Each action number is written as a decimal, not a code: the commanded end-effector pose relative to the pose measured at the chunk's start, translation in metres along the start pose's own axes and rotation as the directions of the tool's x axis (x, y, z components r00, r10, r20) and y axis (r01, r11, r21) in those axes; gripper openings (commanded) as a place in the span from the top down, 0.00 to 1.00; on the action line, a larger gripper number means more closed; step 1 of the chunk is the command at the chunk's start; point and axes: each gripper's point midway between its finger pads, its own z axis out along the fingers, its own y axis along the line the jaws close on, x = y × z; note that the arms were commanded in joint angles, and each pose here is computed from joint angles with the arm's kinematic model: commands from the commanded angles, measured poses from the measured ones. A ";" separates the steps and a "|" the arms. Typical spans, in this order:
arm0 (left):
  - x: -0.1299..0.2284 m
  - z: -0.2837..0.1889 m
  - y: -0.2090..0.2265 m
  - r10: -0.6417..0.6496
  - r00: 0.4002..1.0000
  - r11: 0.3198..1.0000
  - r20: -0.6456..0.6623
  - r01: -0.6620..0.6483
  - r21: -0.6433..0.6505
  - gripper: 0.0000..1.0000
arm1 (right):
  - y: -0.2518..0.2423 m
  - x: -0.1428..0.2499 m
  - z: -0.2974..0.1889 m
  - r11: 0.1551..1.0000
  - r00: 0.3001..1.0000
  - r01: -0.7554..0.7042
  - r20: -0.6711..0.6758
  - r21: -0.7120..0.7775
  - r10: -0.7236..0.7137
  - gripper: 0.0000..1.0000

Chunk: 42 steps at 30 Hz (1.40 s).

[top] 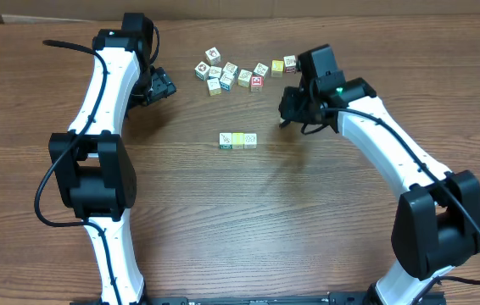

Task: Form a horizontal line
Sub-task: 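Lift the E block and carry it down toward the row, then lower the E block onto the table right of the pretzel block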

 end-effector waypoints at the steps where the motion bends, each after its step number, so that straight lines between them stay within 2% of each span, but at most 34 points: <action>1: -0.003 0.000 -0.003 0.010 1.000 1.000 0.010 -0.010 0.002 0.00 | -0.006 0.017 0.008 1.000 0.999 -0.007 -0.038 0.008 0.007 0.72; 10: -0.003 0.000 -0.003 0.010 1.000 1.000 0.010 -0.010 0.002 0.00 | -0.020 0.041 0.028 0.999 0.997 -0.032 -0.068 0.025 0.034 0.72; 20: -0.003 0.000 -0.003 0.010 1.000 1.000 0.009 -0.010 0.002 0.00 | -0.022 0.044 0.036 0.999 0.998 -0.030 -0.049 0.015 0.031 0.72; 28: -0.003 0.000 -0.003 0.010 1.000 1.000 0.010 -0.010 0.002 0.00 | -0.004 0.046 0.041 1.000 1.000 0.012 -0.021 -0.020 -0.012 0.72; 42: -0.003 0.000 -0.003 0.010 1.000 1.000 0.010 -0.010 0.002 0.00 | 0.002 0.047 0.042 0.998 0.998 0.056 0.018 0.035 -0.056 0.72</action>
